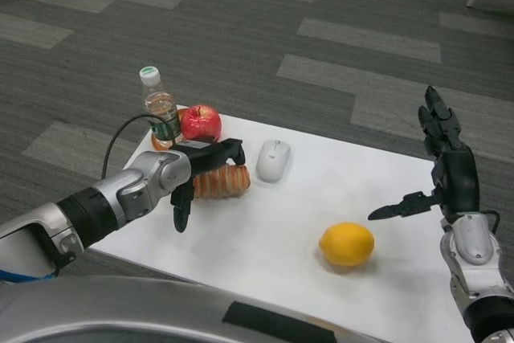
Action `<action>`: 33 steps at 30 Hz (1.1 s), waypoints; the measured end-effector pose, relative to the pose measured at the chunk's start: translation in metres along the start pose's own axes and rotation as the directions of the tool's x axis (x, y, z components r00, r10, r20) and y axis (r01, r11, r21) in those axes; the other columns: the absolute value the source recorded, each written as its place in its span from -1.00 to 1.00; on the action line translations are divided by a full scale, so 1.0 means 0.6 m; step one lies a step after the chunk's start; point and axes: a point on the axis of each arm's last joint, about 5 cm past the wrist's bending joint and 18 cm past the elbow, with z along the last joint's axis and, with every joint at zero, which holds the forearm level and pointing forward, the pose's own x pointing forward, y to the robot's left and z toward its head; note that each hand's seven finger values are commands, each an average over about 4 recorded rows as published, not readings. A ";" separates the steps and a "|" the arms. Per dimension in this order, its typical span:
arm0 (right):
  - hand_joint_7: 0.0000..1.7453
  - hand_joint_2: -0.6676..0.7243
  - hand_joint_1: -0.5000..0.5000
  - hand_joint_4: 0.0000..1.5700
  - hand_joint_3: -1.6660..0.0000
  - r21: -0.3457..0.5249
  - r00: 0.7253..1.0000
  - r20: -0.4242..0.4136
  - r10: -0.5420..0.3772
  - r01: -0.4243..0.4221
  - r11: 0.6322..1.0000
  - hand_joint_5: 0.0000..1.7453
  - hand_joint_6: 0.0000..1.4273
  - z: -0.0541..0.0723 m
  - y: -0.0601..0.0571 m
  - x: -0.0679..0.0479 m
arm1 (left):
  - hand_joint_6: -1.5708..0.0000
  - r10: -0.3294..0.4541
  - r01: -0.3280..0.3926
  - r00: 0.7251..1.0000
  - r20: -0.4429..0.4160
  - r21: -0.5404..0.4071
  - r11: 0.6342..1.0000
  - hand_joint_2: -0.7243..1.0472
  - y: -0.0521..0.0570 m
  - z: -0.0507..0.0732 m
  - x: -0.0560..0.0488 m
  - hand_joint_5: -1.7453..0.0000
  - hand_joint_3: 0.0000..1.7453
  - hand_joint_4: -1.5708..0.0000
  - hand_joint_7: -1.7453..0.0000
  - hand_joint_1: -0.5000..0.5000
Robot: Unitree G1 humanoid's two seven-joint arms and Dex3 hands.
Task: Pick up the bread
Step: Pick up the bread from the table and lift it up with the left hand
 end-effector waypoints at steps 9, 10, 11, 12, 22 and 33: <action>-1.00 0.09 -0.17 -1.00 1.00 0.001 1.000 -0.001 -0.002 0.002 1.000 -1.00 -1.00 0.000 0.000 0.000 | 1.00 -0.026 0.026 1.000 -0.003 0.030 0.999 -0.40 0.000 0.007 0.022 -1.00 -0.90 1.00 -0.20 -0.69; -1.00 0.09 -0.17 -1.00 1.00 0.002 1.000 -0.001 -0.002 0.002 1.000 -1.00 -1.00 0.000 0.000 0.000 | 1.00 -0.029 0.029 1.000 -0.003 0.033 0.999 -0.40 0.000 0.007 0.024 -1.00 -0.90 1.00 -0.20 -0.69; -1.00 0.09 -0.17 -1.00 1.00 0.002 1.000 -0.001 -0.002 0.002 1.000 -1.00 -1.00 0.000 0.001 0.000 | 1.00 -0.032 0.032 0.999 -0.003 0.035 0.999 -0.40 -0.001 0.008 0.025 -1.00 -0.90 1.00 -0.20 -0.69; -1.00 0.09 -0.17 -1.00 1.00 0.003 1.000 0.000 -0.002 0.002 1.000 -1.00 -1.00 0.000 0.001 0.000 | 1.00 -0.034 0.034 0.999 -0.005 0.035 0.999 -0.40 -0.002 0.008 0.026 -1.00 -0.90 1.00 -0.22 -0.69; -1.00 0.09 -0.17 -1.00 1.00 0.004 1.000 0.000 -0.002 0.002 1.000 -1.00 -1.00 0.000 0.001 0.000 | 1.00 -0.044 0.044 0.999 -0.011 0.021 0.999 -0.20 -0.009 0.009 0.030 -1.00 -0.90 1.00 -0.28 -0.69; -1.00 0.09 -0.17 -1.00 1.00 0.005 1.000 0.003 -0.002 0.002 1.000 -1.00 -1.00 0.000 0.002 0.000 | 1.00 -0.052 0.052 0.999 -0.013 0.026 0.998 0.57 -0.023 0.006 0.036 -0.88 -0.90 1.00 -0.40 -0.12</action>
